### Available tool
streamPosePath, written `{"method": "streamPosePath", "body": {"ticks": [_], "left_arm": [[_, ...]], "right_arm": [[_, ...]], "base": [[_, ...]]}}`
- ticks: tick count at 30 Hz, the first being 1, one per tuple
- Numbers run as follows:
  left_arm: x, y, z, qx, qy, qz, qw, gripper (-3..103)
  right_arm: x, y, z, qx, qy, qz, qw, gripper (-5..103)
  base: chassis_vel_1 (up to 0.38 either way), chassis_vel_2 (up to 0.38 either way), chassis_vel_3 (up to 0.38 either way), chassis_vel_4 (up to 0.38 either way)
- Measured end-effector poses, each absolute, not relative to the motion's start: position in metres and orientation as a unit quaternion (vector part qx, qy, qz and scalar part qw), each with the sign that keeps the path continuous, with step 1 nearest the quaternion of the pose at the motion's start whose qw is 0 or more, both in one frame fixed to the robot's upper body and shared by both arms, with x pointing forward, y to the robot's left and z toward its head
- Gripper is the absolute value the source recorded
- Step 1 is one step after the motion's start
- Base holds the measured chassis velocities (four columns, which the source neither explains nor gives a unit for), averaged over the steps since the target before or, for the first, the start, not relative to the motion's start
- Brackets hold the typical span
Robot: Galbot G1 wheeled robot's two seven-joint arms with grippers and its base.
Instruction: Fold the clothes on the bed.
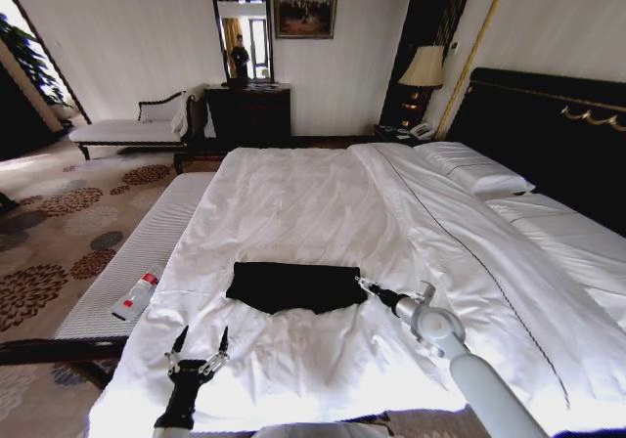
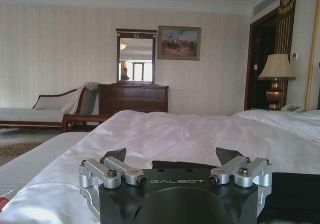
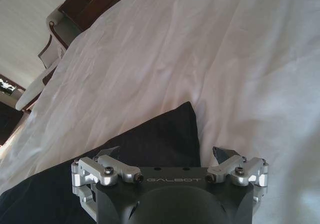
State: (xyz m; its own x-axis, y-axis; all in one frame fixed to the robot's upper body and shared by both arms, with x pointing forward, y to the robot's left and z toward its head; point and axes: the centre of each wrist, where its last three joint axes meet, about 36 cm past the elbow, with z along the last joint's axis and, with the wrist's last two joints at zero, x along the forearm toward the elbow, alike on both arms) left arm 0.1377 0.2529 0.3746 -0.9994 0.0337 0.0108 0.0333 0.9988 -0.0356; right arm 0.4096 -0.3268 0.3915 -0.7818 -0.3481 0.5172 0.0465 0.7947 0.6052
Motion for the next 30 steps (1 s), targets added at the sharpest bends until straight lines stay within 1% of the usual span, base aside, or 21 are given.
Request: {"method": "streamPosePath", "body": {"ticks": [8, 13, 17, 27, 28, 29, 30], "left_arm": [[0.138, 0.252, 0.375, -0.016, -1.0, 0.017, 0.009, 100], [0.138, 0.252, 0.375, -0.016, -1.0, 0.017, 0.009, 100], [0.138, 0.252, 0.375, -0.016, -1.0, 0.017, 0.009, 100], [0.138, 0.253, 0.375, -0.015, -1.0, 0.017, 0.01, 100], [0.138, 0.253, 0.375, -0.015, -1.0, 0.017, 0.01, 100], [0.138, 0.253, 0.375, -0.015, -1.0, 0.017, 0.01, 100], [0.138, 0.253, 0.375, -0.015, -1.0, 0.017, 0.01, 100]], "right_arm": [[0.43, -0.33, 0.384, 0.089, -0.886, -0.301, 0.342, 100], [0.432, -0.33, 0.376, 0.091, -0.881, -0.303, 0.351, 100], [0.433, -0.335, 0.362, 0.094, -0.871, -0.304, 0.374, 100], [0.447, -0.332, 0.353, 0.105, -0.858, -0.332, 0.378, 100], [0.448, -0.331, 0.352, 0.109, -0.856, -0.333, 0.38, 103], [0.448, -0.331, 0.352, 0.109, -0.856, -0.333, 0.38, 103], [0.449, -0.329, 0.351, 0.111, -0.854, -0.334, 0.382, 100]], "base": [[0.0, 0.0, 0.0, 0.0], [0.0, 0.0, 0.0, 0.0], [0.0, 0.0, 0.0, 0.0], [0.0, 0.0, 0.0, 0.0], [0.0, 0.0, 0.0, 0.0], [0.0, 0.0, 0.0, 0.0], [0.0, 0.0, 0.0, 0.0]]}}
